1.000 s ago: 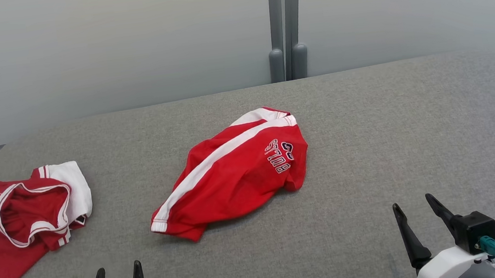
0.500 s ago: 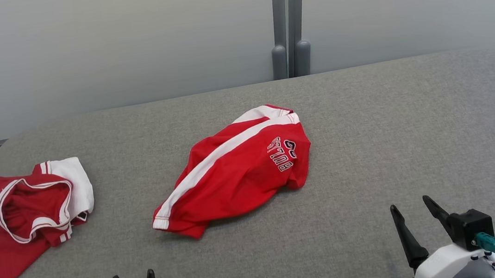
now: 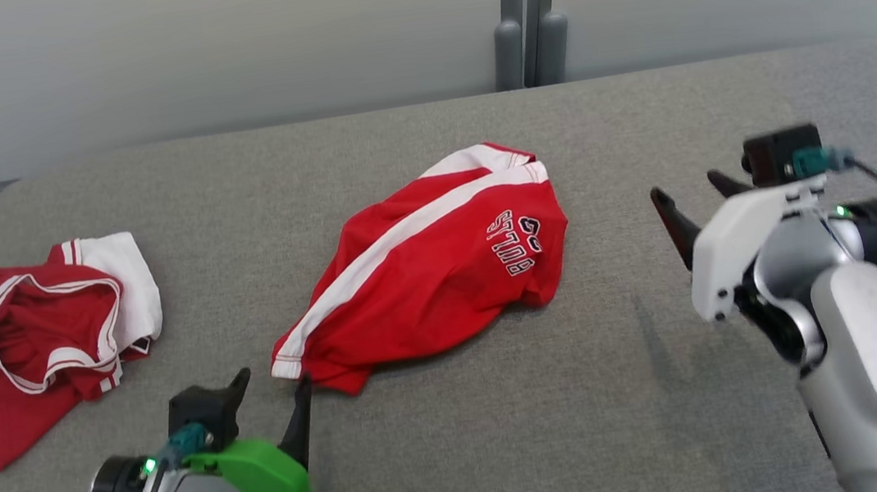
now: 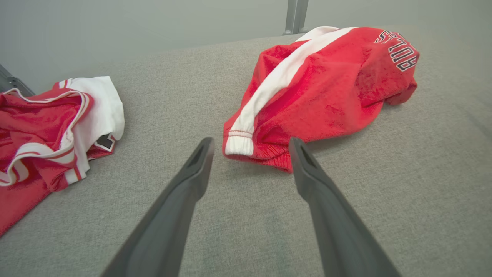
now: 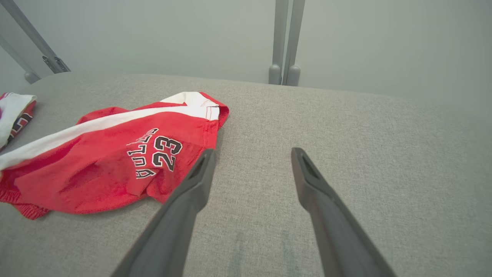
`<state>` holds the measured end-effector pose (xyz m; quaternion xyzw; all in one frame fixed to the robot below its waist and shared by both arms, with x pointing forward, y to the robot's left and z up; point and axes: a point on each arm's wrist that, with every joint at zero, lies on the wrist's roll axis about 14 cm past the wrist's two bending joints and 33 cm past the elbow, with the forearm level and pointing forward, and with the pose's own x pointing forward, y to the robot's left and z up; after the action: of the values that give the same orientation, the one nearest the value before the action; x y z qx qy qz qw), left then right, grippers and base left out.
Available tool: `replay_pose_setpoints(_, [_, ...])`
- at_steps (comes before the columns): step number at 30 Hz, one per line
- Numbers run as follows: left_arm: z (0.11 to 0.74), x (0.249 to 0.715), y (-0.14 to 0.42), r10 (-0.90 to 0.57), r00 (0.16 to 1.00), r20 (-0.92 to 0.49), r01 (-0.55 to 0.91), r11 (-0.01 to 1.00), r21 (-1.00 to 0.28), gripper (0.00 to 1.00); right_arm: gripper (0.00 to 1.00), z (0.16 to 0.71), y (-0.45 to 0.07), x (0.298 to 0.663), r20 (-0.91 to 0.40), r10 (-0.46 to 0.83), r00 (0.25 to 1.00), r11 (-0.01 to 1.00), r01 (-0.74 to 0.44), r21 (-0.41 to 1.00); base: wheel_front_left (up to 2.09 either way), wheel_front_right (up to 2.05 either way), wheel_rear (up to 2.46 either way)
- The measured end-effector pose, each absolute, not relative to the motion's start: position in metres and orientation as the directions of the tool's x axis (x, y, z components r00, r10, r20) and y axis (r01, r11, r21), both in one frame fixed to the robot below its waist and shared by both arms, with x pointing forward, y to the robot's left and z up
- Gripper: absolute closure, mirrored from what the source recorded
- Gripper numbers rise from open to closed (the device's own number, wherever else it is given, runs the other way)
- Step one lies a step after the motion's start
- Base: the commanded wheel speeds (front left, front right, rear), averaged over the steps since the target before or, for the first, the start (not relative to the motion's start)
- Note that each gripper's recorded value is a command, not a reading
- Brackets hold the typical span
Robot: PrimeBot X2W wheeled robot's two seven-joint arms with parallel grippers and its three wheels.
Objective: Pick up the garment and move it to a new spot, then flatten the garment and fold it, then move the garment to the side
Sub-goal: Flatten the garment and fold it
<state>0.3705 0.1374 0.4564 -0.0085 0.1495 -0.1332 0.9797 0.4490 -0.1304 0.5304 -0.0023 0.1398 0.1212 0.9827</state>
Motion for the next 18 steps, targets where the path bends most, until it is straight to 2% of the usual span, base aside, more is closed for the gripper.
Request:
replay_pose_setpoints(3, [0.454,0.383,0.134,-0.276,0.901,-0.334,0.28,0.959,-0.039,0.0,0.0,0.543,-0.118,0.477,-0.305,0.266,0.915,0.962,-0.272,0.024,0.0,0.0,0.0])
replay_pose_setpoints(9, [0.442,0.397,0.133,-0.287,0.871,-0.399,0.306,0.952,-0.018,0.0,0.0,0.526,-0.102,0.513,-0.418,0.29,0.861,0.947,-0.322,-0.007,0.0,0.0,0.0])
replay_pose_setpoints(15, [0.426,0.398,0.134,-0.285,0.85,-0.443,0.31,0.951,-0.017,0.0,0.0,0.497,-0.081,0.533,-0.49,0.322,0.81,0.925,-0.379,-0.018,0.0,0.0,0.0])
replay_pose_setpoints(18, [0.423,0.397,0.134,-0.284,0.845,-0.452,0.31,0.951,-0.019,0.11,0.0,0.486,-0.071,0.538,-0.51,0.342,0.789,0.916,-0.401,-0.008,0.0,0.0,0.0])
